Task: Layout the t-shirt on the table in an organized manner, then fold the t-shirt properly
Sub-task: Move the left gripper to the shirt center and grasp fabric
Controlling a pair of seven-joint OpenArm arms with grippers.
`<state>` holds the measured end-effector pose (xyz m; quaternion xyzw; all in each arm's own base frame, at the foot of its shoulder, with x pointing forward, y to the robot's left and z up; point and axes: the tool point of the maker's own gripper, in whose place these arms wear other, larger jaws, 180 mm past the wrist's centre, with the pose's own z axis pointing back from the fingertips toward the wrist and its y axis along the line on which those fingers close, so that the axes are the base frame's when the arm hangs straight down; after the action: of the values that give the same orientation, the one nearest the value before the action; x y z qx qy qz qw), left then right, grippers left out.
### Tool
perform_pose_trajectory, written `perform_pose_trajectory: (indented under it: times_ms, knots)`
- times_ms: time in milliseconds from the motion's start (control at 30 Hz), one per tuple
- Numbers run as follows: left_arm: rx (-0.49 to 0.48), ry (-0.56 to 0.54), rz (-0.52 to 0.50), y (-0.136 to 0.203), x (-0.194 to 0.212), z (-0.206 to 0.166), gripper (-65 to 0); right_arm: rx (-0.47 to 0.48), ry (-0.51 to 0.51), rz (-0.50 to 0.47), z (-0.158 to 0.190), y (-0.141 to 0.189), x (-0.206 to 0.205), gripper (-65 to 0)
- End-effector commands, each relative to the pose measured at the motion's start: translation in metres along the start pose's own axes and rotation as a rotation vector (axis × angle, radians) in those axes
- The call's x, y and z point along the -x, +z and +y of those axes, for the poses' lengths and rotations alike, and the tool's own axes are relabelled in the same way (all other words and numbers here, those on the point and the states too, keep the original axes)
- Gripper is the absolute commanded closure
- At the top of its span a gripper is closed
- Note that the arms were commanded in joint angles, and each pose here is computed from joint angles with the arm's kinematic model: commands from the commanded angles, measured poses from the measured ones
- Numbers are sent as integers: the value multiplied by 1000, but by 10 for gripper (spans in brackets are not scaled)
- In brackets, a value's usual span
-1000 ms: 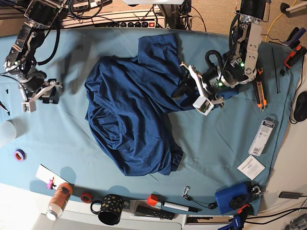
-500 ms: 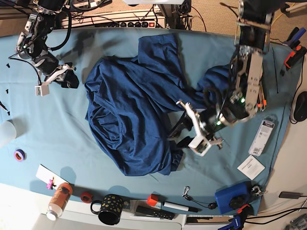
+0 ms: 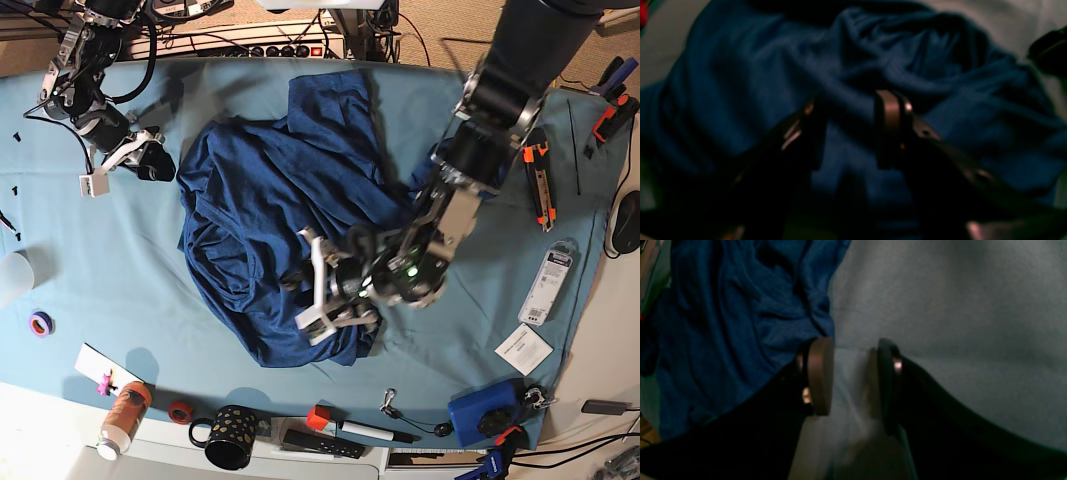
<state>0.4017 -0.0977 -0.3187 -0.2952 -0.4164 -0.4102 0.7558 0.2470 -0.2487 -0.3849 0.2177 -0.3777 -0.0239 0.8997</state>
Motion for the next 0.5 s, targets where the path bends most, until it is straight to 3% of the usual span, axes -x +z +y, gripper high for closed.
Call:
perform_pose_trajectory:
  times_ms: [0,467]
  knots:
    - [4,-19,-71,-1,-31,3,-241,8,21,-4,-2,4,-6,-223]
    - [36,32,-37,-41,-19,-14,-241,-48,-13,-23,8,4,-9,-223]
